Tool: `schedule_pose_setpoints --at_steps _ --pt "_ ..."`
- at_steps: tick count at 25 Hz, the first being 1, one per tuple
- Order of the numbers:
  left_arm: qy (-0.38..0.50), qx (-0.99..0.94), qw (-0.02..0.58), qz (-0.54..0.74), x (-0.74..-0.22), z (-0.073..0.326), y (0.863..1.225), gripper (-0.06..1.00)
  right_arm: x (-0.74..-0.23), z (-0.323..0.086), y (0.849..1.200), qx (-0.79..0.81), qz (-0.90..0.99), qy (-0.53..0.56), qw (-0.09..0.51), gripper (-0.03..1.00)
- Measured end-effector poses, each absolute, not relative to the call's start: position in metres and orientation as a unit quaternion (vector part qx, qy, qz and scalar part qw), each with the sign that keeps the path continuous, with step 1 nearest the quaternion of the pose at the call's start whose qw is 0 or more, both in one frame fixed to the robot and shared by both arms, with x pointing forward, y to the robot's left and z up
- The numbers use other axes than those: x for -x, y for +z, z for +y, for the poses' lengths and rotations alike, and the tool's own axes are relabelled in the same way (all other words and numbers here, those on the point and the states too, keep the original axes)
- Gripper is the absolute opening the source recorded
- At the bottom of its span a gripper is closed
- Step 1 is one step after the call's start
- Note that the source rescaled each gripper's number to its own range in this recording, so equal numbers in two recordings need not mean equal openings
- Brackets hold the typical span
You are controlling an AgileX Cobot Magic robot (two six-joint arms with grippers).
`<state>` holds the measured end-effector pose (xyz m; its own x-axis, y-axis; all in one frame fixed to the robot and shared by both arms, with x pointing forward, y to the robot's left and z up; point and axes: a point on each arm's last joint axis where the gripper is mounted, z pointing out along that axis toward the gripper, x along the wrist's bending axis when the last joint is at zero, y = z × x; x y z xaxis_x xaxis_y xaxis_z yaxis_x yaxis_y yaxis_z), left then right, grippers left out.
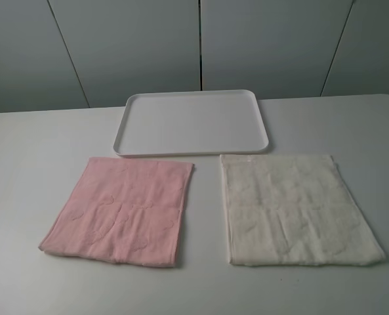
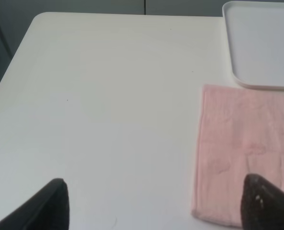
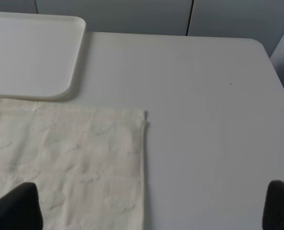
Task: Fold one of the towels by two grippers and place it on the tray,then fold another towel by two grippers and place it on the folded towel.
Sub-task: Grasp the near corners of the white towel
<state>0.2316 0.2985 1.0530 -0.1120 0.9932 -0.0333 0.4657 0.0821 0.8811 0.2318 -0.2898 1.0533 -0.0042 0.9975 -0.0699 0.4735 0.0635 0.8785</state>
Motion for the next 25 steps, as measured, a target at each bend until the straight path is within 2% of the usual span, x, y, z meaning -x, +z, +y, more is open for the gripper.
schedule_pose_setpoints --at_steps 25 --pt "0.374 -0.565 0.353 0.645 -0.2316 0.2985 1.0530 0.99 -0.2318 -0.2898 1.0533 -0.593 0.621 0.342 0.383 1.00"
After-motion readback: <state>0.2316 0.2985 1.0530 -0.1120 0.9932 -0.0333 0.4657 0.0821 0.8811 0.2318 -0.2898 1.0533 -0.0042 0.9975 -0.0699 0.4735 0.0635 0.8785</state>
